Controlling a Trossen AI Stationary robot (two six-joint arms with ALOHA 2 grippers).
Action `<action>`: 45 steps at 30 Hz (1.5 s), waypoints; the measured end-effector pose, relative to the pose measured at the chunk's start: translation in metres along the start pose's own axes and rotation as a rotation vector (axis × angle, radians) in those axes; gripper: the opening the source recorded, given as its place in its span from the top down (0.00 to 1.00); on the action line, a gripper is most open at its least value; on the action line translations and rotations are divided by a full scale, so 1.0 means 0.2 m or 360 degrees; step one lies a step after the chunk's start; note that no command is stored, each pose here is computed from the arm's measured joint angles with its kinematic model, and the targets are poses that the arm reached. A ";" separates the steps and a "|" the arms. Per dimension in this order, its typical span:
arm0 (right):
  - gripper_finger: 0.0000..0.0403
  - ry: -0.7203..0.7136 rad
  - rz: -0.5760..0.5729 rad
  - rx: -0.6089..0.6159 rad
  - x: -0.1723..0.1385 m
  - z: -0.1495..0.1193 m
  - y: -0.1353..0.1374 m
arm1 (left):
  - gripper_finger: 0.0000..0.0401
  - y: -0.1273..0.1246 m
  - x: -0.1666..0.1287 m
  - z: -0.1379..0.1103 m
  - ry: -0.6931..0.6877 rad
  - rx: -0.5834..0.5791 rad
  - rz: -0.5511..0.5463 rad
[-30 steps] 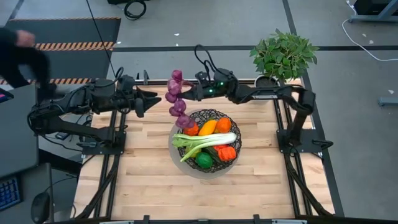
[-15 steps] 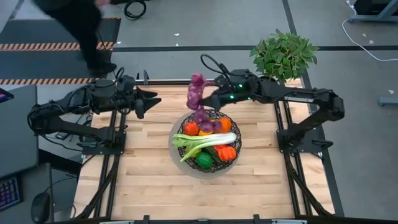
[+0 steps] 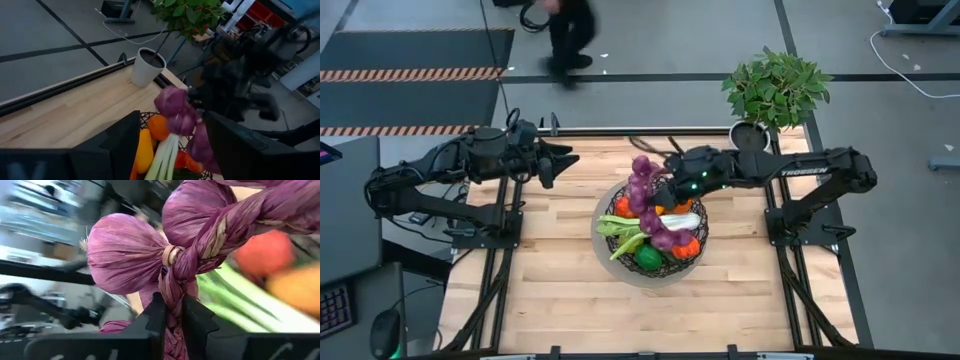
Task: Build produce basket
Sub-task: Put the purple garlic into the black wire basket
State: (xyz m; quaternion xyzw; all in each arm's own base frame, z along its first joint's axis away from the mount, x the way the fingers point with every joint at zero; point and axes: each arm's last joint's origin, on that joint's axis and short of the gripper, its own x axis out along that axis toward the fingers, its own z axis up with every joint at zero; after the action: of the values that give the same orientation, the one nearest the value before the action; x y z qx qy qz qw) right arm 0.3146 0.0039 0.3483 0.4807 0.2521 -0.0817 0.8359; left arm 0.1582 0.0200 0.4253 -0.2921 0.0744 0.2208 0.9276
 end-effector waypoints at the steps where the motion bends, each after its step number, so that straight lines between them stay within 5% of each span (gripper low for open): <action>1: 0.88 0.0035 -0.0055 0.0025 0.01 -0.02 -0.01 | 0.42 0.00 0.00 0.00 0.0001 0.0000 0.0000; 18: 0.88 0.0239 -0.0250 0.0200 0.35 -0.14 -0.12 | 0.42 0.00 0.00 0.00 0.0013 -0.0005 0.0001; 36: 0.87 0.0258 -0.0473 0.0136 0.40 -0.13 -0.25 | 0.42 0.00 0.00 -0.01 0.0022 -0.0002 0.0010; 45: 0.85 0.0299 -0.0426 0.0136 0.42 -0.14 -0.27 | 0.42 0.01 0.00 -0.01 0.0035 -0.0028 0.0019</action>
State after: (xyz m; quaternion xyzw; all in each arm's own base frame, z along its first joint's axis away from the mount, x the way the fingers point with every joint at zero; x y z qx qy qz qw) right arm 0.3568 0.0075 0.2542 0.4834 0.3871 -0.1578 0.7691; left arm 0.1575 0.0194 0.4230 -0.3020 0.0844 0.2238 0.9228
